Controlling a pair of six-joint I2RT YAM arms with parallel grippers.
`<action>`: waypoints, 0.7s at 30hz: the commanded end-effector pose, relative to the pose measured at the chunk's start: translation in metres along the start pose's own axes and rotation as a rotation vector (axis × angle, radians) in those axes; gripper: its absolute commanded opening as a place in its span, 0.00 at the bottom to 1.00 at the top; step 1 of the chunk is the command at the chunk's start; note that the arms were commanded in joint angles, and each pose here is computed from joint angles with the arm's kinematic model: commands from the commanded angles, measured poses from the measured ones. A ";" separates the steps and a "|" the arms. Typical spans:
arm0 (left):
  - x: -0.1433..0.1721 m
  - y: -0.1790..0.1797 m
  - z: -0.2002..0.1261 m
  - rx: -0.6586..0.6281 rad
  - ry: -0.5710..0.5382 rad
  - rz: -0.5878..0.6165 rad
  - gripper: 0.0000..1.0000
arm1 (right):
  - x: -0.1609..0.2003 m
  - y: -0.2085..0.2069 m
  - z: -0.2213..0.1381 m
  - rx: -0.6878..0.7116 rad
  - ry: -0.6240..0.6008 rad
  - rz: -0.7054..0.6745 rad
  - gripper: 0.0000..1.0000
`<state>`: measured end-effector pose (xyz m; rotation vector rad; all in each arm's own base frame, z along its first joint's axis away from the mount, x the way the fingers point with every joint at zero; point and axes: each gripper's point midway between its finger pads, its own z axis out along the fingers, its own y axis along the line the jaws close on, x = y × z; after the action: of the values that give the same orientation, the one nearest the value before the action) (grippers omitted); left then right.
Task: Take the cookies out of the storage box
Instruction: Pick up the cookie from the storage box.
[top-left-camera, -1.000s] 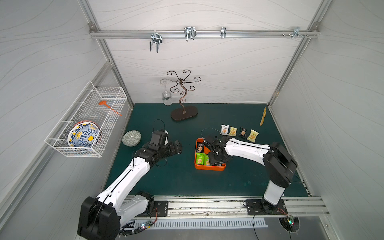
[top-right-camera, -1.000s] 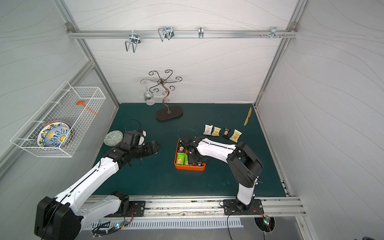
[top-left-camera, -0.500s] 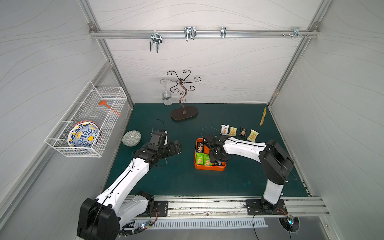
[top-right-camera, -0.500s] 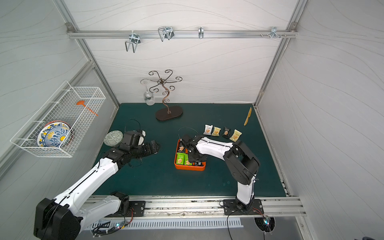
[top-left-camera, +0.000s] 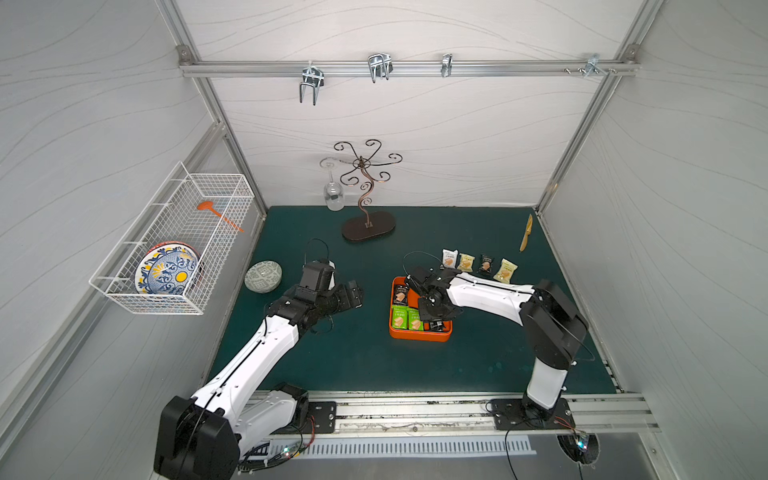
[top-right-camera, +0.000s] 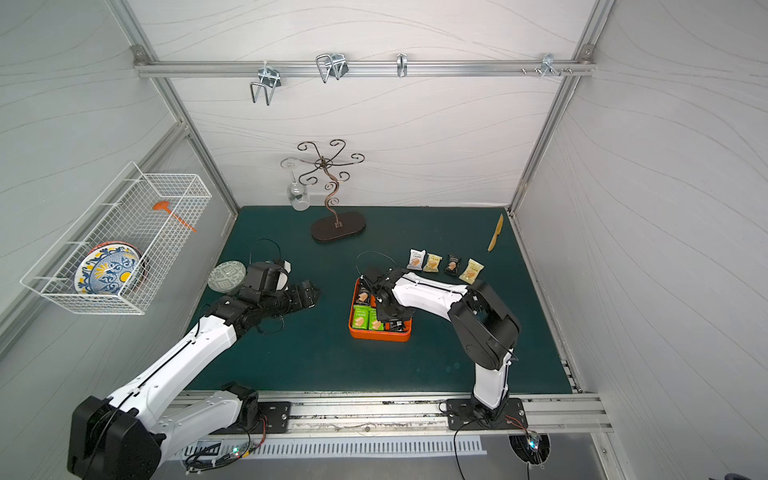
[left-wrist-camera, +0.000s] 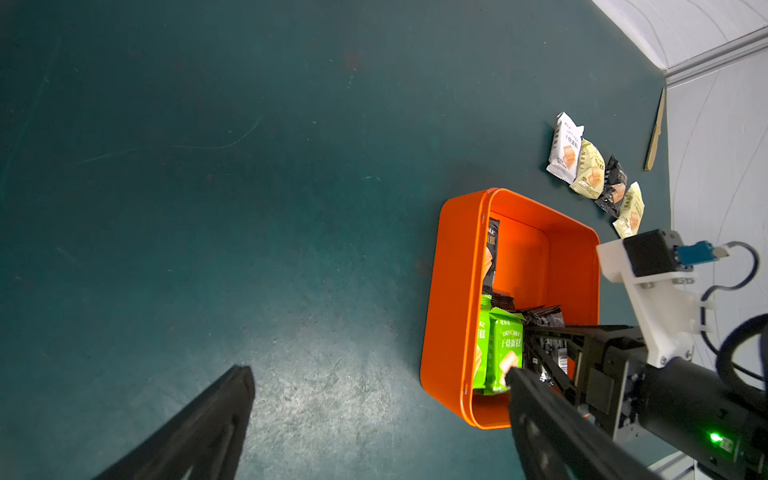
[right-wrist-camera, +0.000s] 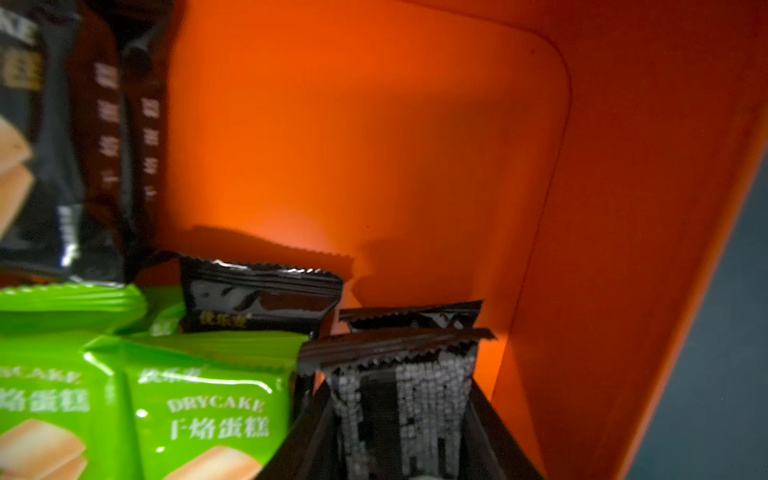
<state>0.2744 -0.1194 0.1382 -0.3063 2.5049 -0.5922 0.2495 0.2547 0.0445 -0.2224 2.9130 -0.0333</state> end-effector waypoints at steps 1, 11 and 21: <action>-0.004 -0.001 -0.002 0.005 -0.019 0.022 0.99 | -0.011 -0.007 -0.021 0.001 -0.040 0.002 0.43; -0.004 -0.002 0.000 0.007 -0.015 0.019 0.99 | -0.032 -0.011 -0.050 -0.042 -0.097 0.015 0.43; -0.004 -0.002 0.000 0.007 -0.014 0.014 0.99 | -0.063 -0.054 -0.087 -0.079 -0.178 0.105 0.43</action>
<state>0.2745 -0.1194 0.1383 -0.3069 2.5044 -0.5920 0.2959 0.2301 0.1280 -0.0991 2.7604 0.1190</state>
